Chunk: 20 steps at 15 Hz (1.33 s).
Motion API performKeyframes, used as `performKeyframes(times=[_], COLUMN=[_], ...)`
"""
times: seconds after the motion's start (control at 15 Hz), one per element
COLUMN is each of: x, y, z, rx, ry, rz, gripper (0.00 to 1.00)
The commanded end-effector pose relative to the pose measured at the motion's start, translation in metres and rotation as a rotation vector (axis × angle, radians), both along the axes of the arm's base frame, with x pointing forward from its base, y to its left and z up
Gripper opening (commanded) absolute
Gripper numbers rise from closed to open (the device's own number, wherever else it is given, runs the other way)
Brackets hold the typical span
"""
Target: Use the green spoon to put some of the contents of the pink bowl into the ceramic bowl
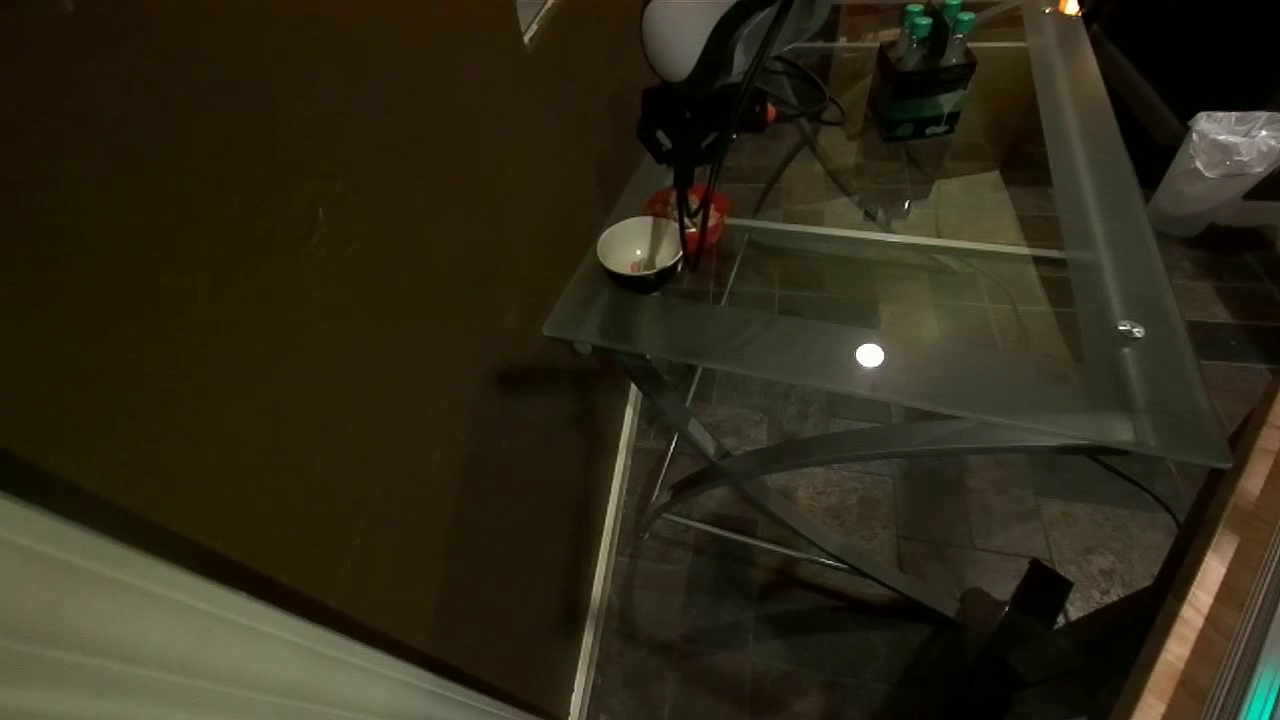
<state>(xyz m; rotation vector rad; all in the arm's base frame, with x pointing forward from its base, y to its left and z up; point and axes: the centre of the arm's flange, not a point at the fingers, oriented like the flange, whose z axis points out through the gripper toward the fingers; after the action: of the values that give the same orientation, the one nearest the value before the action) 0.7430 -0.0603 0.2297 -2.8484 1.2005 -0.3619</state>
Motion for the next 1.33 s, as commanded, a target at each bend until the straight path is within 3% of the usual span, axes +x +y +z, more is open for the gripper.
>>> performKeyframes(times=[0.0, 1.27], x=[0.006, 0.005], y=[-0.005, -0.025], z=[-0.005, -0.012], rx=[0.045, 0.154], ry=[-0.015, -0.009], rz=[-0.005, -0.07], gripper=[0.04, 0.04])
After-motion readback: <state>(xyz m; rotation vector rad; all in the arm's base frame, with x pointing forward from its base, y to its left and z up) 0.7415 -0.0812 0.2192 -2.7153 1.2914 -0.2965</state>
